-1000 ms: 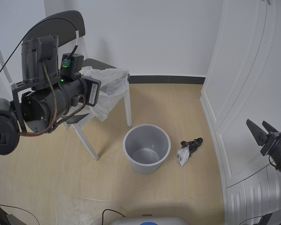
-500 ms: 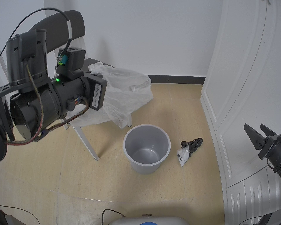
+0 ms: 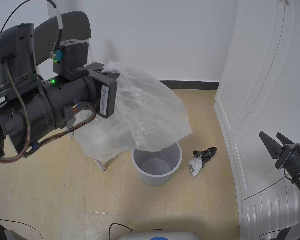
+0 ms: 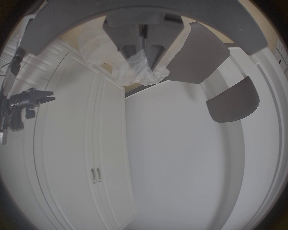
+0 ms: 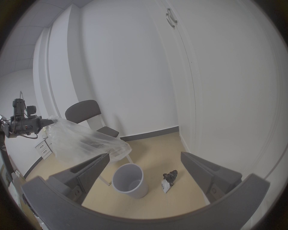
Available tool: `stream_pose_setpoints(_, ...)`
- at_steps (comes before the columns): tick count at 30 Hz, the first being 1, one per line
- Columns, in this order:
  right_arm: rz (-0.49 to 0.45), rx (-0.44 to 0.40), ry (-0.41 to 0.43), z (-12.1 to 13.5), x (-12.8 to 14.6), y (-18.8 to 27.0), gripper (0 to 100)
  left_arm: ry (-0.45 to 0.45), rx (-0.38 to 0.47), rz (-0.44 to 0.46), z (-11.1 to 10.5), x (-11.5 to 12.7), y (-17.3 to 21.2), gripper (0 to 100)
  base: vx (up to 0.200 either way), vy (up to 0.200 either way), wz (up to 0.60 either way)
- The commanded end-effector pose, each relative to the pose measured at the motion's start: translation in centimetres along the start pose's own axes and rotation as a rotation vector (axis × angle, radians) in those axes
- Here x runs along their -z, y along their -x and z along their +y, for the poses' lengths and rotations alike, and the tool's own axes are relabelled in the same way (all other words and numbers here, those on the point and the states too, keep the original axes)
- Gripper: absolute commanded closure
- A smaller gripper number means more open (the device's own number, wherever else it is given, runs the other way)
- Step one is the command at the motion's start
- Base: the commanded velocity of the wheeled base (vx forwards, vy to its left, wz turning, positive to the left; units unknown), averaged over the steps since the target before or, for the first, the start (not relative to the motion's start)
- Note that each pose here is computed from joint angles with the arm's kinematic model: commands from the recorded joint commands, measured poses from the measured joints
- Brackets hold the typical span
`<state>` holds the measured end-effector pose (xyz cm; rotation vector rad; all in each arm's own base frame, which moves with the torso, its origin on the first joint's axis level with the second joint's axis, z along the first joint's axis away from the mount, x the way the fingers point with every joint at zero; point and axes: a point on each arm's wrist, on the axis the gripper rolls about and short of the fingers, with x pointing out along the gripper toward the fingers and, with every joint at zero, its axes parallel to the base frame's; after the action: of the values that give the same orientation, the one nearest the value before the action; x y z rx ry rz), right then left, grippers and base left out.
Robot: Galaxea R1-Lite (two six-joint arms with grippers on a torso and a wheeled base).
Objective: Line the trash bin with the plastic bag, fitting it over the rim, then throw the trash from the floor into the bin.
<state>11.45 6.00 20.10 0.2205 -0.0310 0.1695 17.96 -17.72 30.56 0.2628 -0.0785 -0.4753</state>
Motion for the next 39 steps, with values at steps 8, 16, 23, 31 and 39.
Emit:
stream_pose_setpoints(8,0.104,0.033,0.018,-0.2,2.0,-0.9,0,0.005,0.107,-0.060,-1.0,-1.0,0.9,100,0.000,0.000,0.00)
stream_pose_setpoints(16,0.249,0.018,0.056,-0.5,4.0,-1.0,0,0.017,0.146,-0.112,-1.3,-2.3,1.9,100,0.000,0.000,0.00)
stream_pose_setpoints(23,0.301,-0.040,-0.023,-0.2,4.5,-1.4,0,0.029,0.191,-0.159,-1.8,-3.7,2.5,100,0.000,0.000,0.00)
stream_pose_setpoints(31,0.312,-0.062,-0.113,0.0,4.5,-1.8,0,0.037,0.231,-0.188,-2.5,-4.5,3.0,100,0.000,0.000,0.00)
stream_pose_setpoints(39,0.298,-0.101,-0.199,0.2,3.8,-1.8,0,0.041,0.273,-0.222,-3.3,-5.5,3.6,100,0.000,0.000,0.00)
